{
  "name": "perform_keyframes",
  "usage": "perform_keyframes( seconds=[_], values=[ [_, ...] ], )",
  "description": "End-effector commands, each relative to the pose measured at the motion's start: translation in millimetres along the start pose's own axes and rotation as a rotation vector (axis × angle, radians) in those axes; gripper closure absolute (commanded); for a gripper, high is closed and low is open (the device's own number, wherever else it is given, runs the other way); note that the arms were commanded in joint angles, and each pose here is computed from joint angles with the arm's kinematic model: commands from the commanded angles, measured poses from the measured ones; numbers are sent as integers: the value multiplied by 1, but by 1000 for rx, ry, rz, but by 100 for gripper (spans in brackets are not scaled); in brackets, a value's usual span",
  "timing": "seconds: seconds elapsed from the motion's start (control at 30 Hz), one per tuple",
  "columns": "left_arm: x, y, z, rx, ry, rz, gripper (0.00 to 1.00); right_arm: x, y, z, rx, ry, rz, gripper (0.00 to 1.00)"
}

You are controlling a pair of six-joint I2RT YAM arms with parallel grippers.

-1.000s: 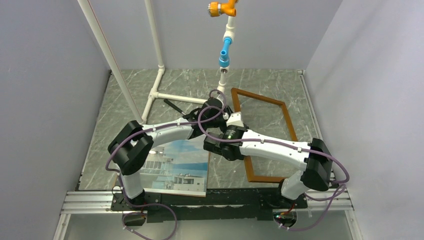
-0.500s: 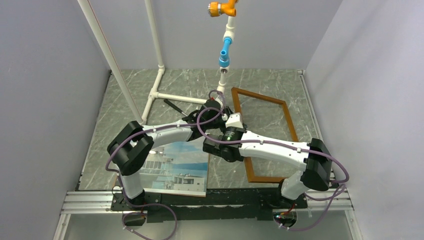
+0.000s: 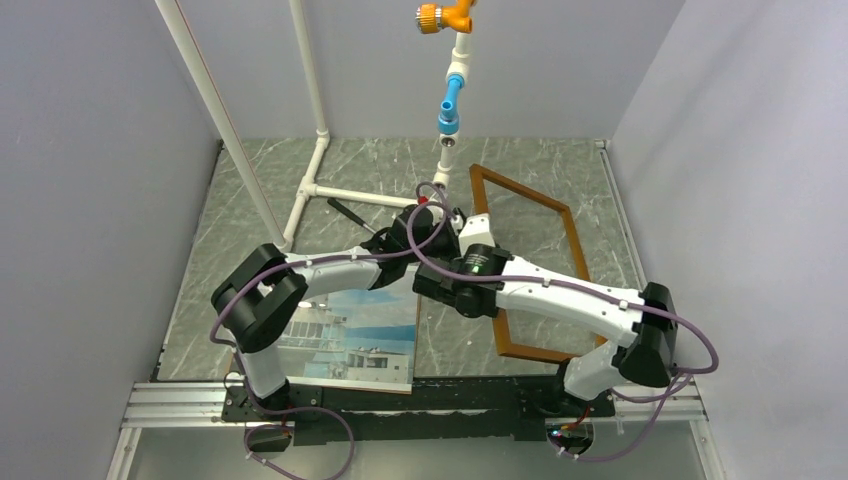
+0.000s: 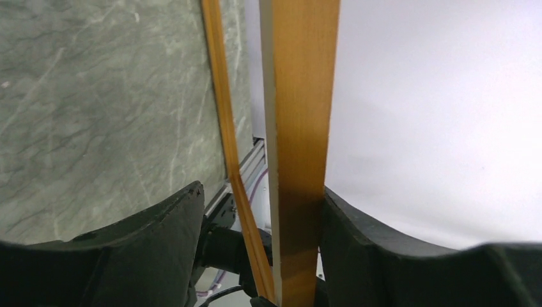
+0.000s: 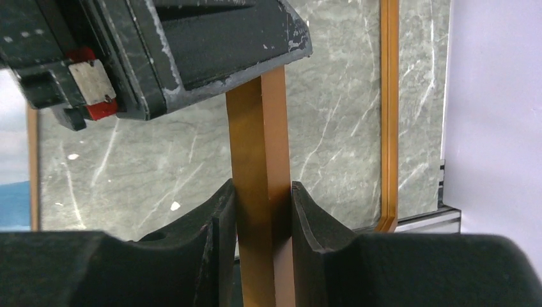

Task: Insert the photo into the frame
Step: Turn over the photo frame at the center of the board.

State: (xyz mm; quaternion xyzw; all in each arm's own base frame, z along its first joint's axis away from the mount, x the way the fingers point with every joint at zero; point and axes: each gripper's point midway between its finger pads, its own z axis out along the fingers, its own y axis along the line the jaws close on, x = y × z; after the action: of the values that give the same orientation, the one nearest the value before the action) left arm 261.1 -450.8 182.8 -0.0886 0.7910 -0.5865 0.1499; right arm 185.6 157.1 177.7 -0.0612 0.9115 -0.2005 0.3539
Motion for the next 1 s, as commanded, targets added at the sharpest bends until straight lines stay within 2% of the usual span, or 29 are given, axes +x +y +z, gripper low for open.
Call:
perform_keyframes(
  seconds=[0.0, 0.13, 0.2, 0.23, 0.27, 0.4, 0.57, 0.77, 0.97],
  values=[
    [-2, -56, -17, 179, -10, 58, 31, -30, -24, -23, -37, -80, 75, 100],
    [-3, -74, -26, 244, -21, 103, 26, -39, -30, -32, -88, -92, 116, 100],
    [-3, -85, -33, 280, -26, 135, 14, -44, -32, -36, -126, -96, 149, 100],
    [-3, -90, -36, 296, -28, 152, 2, -46, -34, -38, -150, -101, 165, 100],
    [-3, -96, -40, 311, -26, 171, 1, -48, -34, -39, -179, -101, 182, 100],
    [-2, -114, -49, 321, -15, 254, 1, -57, -41, -41, -302, -95, 275, 100],
    [-9, -111, -58, 216, -52, 314, 1, -70, -52, -44, -432, -101, 357, 100],
    [-26, -97, -78, 52, -159, 386, 1, -88, -53, -63, -527, -127, 388, 100],
    [-47, -88, -115, -80, -308, 436, 1, -111, -56, -82, -614, -187, 435, 100]
  ],
)
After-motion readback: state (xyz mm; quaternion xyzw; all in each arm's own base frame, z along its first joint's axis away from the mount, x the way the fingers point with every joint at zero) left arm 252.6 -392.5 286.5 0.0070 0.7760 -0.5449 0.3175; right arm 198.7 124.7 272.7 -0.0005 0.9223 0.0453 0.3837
